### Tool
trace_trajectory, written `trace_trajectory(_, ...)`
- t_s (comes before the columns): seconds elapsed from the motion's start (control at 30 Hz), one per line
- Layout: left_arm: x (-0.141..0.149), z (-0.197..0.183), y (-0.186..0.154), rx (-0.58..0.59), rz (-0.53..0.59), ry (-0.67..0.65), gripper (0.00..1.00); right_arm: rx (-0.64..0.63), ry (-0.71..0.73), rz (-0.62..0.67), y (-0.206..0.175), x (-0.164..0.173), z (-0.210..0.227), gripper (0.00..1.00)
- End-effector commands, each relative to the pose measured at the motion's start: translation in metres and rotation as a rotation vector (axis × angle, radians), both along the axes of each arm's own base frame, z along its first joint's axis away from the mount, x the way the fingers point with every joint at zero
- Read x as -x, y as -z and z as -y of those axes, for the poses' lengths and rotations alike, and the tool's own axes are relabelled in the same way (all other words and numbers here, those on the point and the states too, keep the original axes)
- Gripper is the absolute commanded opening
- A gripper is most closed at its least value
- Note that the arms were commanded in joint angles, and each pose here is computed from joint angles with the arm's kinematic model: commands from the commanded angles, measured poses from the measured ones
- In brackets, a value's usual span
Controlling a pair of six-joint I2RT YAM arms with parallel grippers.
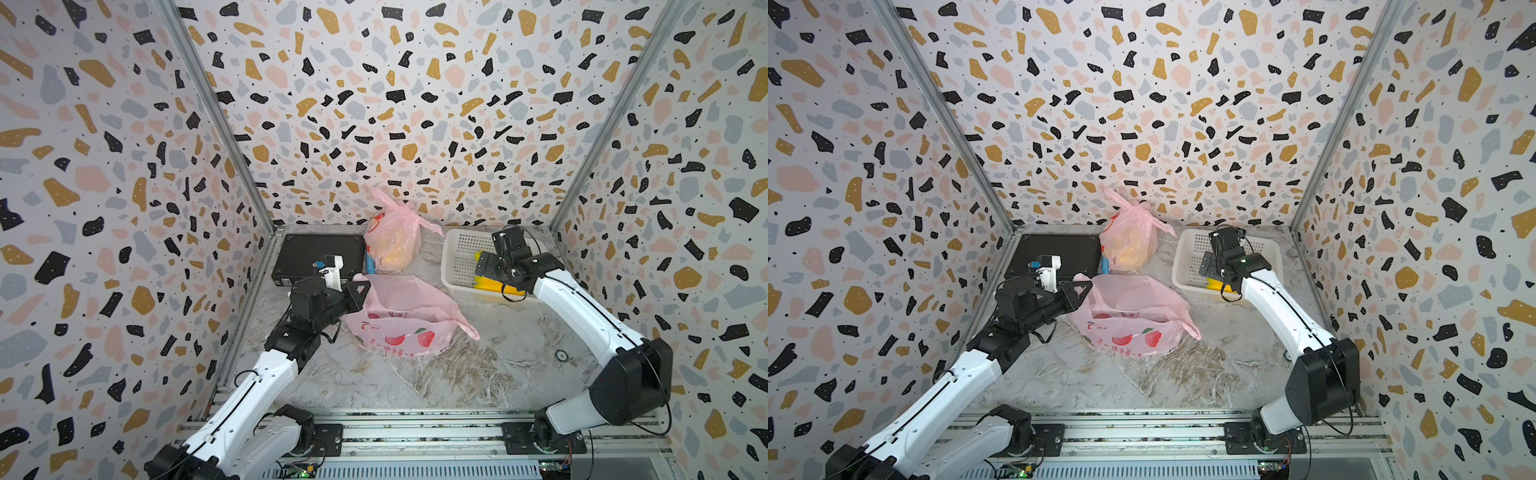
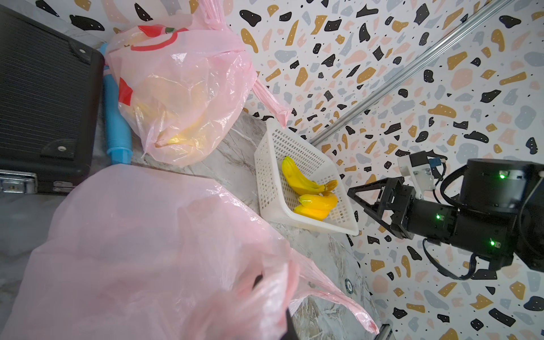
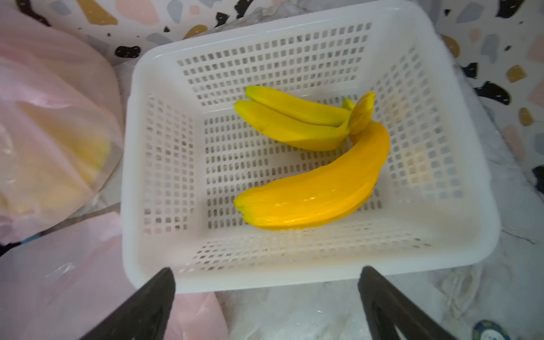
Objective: Place the banana into a plastic bag & tie a knot
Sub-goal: Open the plastic bag at the center of the board, then pick up the banana from the basket.
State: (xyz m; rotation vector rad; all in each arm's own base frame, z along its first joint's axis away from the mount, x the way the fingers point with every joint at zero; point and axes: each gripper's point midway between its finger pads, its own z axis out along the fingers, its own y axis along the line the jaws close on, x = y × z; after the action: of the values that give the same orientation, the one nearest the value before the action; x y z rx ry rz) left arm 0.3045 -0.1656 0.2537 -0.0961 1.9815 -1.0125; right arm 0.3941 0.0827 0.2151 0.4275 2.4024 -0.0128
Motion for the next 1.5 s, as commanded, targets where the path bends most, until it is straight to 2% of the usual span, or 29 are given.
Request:
trace_trajectory(0.0,0.002,0.003,-0.027,0.011,0.079,0.023,0.00,0.095,0.156,-0.076,-0.006,0.008,0.046,0.99)
trace_trajectory(0.1,0.002,0.004,-0.028,0.010,0.083,0.027,0.00,0.043,0.203,-0.105,0.003,0.000,0.057,0.99)
trace_trajectory(0.27,0.001,0.005,-0.028,0.006,0.083,0.034,0.00,0.048,0.245,-0.141,0.017,-0.013,0.071,0.99)
trace_trajectory(0.67,-0.002,0.005,-0.025,-0.008,0.082,0.032,0.00,-0.005,0.278,-0.277,0.074,-0.029,0.069,0.97)
trace_trajectory(1.0,-0.006,0.006,-0.023,-0.012,0.077,0.033,0.00,-0.026,0.273,-0.359,0.109,-0.035,0.060,0.84)
trace_trajectory(1.23,-0.006,0.008,-0.022,-0.011,0.073,0.040,0.00,-0.055,0.270,-0.358,0.107,-0.032,0.057,0.70)
trace_trajectory(1.3,-0.006,0.008,-0.022,-0.009,0.072,0.041,0.00,-0.078,0.269,-0.366,0.110,-0.030,0.053,0.70)
trace_trajectory(1.37,-0.006,0.008,-0.023,-0.005,0.073,0.041,0.00,-0.098,0.271,-0.386,0.116,-0.025,0.050,0.82)
trace_trajectory(1.47,-0.006,0.008,-0.023,-0.005,0.073,0.041,0.00,-0.104,0.287,-0.399,0.123,-0.022,0.051,0.86)
